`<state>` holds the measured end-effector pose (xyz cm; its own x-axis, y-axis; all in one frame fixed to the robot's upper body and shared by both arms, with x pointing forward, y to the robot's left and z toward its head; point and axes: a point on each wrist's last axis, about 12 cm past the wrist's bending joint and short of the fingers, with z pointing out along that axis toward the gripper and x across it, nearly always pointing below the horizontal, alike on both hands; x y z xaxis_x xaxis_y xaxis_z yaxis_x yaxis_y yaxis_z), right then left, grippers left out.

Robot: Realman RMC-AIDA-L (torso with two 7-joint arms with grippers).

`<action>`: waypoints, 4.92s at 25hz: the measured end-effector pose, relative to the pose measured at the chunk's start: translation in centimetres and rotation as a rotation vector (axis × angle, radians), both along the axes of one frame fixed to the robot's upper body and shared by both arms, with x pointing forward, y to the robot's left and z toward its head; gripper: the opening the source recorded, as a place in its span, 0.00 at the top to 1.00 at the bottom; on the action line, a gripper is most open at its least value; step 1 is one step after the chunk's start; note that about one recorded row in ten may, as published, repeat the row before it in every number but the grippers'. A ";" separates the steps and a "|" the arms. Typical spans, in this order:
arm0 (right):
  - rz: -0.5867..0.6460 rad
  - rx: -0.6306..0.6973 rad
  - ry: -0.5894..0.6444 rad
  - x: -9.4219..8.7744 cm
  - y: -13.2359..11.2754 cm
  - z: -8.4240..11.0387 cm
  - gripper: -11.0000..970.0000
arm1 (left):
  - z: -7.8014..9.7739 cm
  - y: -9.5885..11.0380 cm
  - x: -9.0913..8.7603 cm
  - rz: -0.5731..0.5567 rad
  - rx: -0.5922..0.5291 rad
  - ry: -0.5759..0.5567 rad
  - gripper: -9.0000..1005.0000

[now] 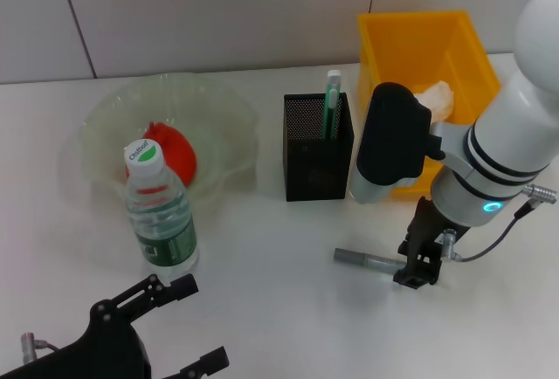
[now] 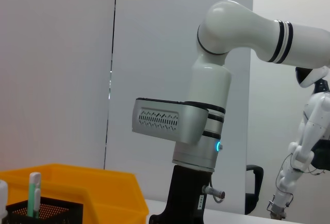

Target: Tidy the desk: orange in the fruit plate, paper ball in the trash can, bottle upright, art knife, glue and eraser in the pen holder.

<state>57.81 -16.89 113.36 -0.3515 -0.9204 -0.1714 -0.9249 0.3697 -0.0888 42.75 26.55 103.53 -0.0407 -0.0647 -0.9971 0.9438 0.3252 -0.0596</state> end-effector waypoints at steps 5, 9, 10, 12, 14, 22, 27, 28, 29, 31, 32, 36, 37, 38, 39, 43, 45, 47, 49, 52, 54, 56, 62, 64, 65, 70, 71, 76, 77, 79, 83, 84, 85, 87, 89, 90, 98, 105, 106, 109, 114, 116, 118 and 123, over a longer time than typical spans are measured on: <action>0.002 -0.015 -0.006 0.2 0.1 -0.2 0.62 | 0.0 0.0 0.0 -0.002 -0.002 -0.001 0.19; 0.006 -0.021 -0.005 0.2 0.2 -0.4 0.65 | 0.1 0.0 0.0 -0.004 -0.003 -0.003 0.19; 0.006 -0.021 -0.005 0.2 0.2 -0.4 0.65 | 0.1 0.0 0.0 -0.004 -0.003 -0.003 0.19; 0.007 -0.023 -0.005 0.1 0.3 -0.4 0.67 | 0.1 0.0 0.0 -0.005 -0.004 -0.003 0.19; 0.006 -0.025 -0.001 0.1 0.3 -0.5 0.68 | 0.1 0.0 0.0 -0.005 -0.004 -0.003 0.19; -0.004 -0.031 0.012 0.2 0.1 -1.0 0.75 | 0.0 -0.1 0.0 -0.003 -0.003 -0.002 0.19; -0.009 -0.022 0.012 0.4 0.1 -0.8 0.78 | 0.0 -0.1 0.0 -0.004 -0.004 -0.002 0.19; -0.009 -0.022 0.012 0.4 0.1 -0.8 0.80 | 0.0 -0.1 0.0 -0.004 -0.004 -0.002 0.19; -0.009 -0.022 0.013 0.3 0.1 -0.8 0.81 | 0.0 -0.1 0.0 -0.004 -0.004 -0.002 0.19; -0.008 -0.020 0.015 0.3 0.1 -0.7 0.84 | 0.0 -0.1 0.0 -0.003 -0.004 -0.002 0.19; -0.008 -0.020 0.015 0.3 0.1 -0.7 0.84 | 0.0 -0.1 0.0 -0.003 -0.004 -0.002 0.19; 0.010 -0.019 0.018 -0.1 0.3 0.2 0.84 | 0.0 -0.1 0.0 -0.003 -0.003 -0.002 0.19; 0.021 -0.019 0.013 -0.3 0.4 0.7 0.84 | 0.0 -0.1 0.0 -0.003 -0.003 -0.001 0.19; 0.053 -0.025 -0.008 -0.8 0.5 1.9 0.84 | 0.0 -0.1 0.0 -0.003 -0.004 0.004 0.19; 0.066 -0.031 -0.019 -1.1 0.5 2.5 0.84 | 0.0 -0.1 0.0 -0.004 -0.004 0.009 0.19; 0.120 -0.081 -0.100 -1.8 0.4 5.3 0.84 | -0.1 -0.1 -0.1 -0.003 -0.006 0.020 0.19; 0.141 -0.122 -0.141 -2.0 0.3 6.6 0.84 | -0.1 -0.1 -0.1 -0.003 -0.006 0.020 0.19; 0.156 -0.145 -0.167 -2.1 0.2 7.3 0.84 | -0.1 -0.2 -0.2 0.001 -0.009 0.018 0.19; 0.180 -0.180 -0.207 -2.2 0.2 8.4 0.85 | -0.1 -0.2 -0.2 0.001 -0.010 0.020 0.19; 0.228 -0.235 -0.275 -2.5 0.1 9.9 0.85 | -0.1 -0.2 -0.1 0.002 -0.012 0.024 0.19; 0.264 -0.273 -0.327 -2.7 0.1 10.9 0.85 | -0.2 -0.2 -0.2 0.010 -0.018 0.029 0.19; 0.303 -0.307 -0.374 -2.8 0.2 11.6 0.85 | -0.2 -0.2 -0.2 0.010 -0.019 0.031 0.19; 0.417 -0.400 -0.481 -2.3 -0.3 12.4 0.85 | -0.6 0.1 -0.7 0.038 -0.016 0.054 0.19; 0.460 -0.433 -0.511 -2.1 -0.3 12.3 0.85 | -0.7 0.3 -0.9 0.051 -0.014 0.054 0.19; 0.483 -0.452 -0.530 -1.9 -0.3 12.2 0.85 | -0.8 0.3 -1.0 0.055 -0.013 0.055 0.19; 0.593 -0.499 -0.617 -1.6 0.4 11.9 0.85 | -0.9 0.3 -1.2 0.058 -0.010 0.047 0.19; 0.615 -0.504 -0.636 -1.5 0.7 11.9 0.85 | -0.9 0.3 -1.2 0.058 -0.009 0.045 0.19; 0.742 -0.552 -0.716 -1.0 1.6 11.6 0.85 | -0.8 0.0 -1.1 0.052 0.000 0.018 0.19; 0.761 -0.563 -0.719 -0.7 1.7 11.4 0.85 | -0.8 0.0 -1.0 0.050 0.000 0.017 0.19; 0.807 -0.597 -0.734 0.1 1.8 11.0 0.85 | -0.7 -0.1 -0.9 0.045 0.001 0.011 0.19; 0.906 -0.654 -0.766 1.1 2.1 10.2 0.85 | -0.7 -0.1 -0.8 0.041 0.001 0.007 0.19; 0.906 -0.654 -0.766 1.1 2.1 10.2 0.85 | -0.7 -0.1 -0.8 0.041 0.001 0.007 0.19; 0.913 -0.656 -0.772 1.1 2.2 10.1 0.85 | -0.7 -0.1 -0.8 0.041 0.001 0.007 0.19; 0.939 -0.663 -0.779 1.1 2.6 10.0 0.85 | -0.7 -0.1 -0.8 0.043 0.001 0.005 0.19; 0.976 -0.675 -0.787 0.9 3.0 9.8 0.85 | -0.8 -0.2 -0.9 0.044 0.003 0.001 0.19; 0.993 -0.685 -0.787 0.9 3.2 9.5 0.85 | -0.8 -0.2 -0.9 0.045 0.004 0.000 0.19; 1.052 -0.766 -0.805 1.9 3.5 7.4 0.85 | -0.8 -0.4 -0.6 0.038 0.009 -0.005 0.19; 1.067 -0.760 -0.802 1.7 4.1 7.2 0.85 | -0.7 -0.5 -0.4 0.037 0.011 -0.017 0.19; 1.071 -0.761 -0.797 1.7 4.2 7.0 0.85 | -0.7 -0.5 -0.4 0.036 0.011 -0.018 0.19; 1.077 -0.766 -0.787 1.9 4.4 6.6 0.85 | -0.7 -0.6 -0.3 0.035 0.013 -0.020 0.19; 1.079 -0.781 -0.790 2.1 5.1 6.4 0.85 | -0.7 -0.6 -0.2 0.038 0.018 -0.019 0.19; 1.084 -0.781 -0.796 2.1 5.5 6.5 0.85 | -0.7 -0.6 -0.1 0.038 0.021 -0.019 0.19; 1.090 -0.783 -0.795 2.1 5.9 6.3 0.85 | -0.7 -0.6 -0.1 0.038 0.021 -0.017 0.19; 1.094 -0.790 -0.783 1.9 6.3 5.9 0.85 | -0.9 -0.7 -0.3 0.039 0.019 -0.005 0.19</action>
<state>59.69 -10.62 119.26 0.4670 -0.6014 0.6482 -0.3354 -0.7988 -0.4995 42.41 25.88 102.63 -0.0336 -0.0472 -0.9983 0.9308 0.3624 -0.0485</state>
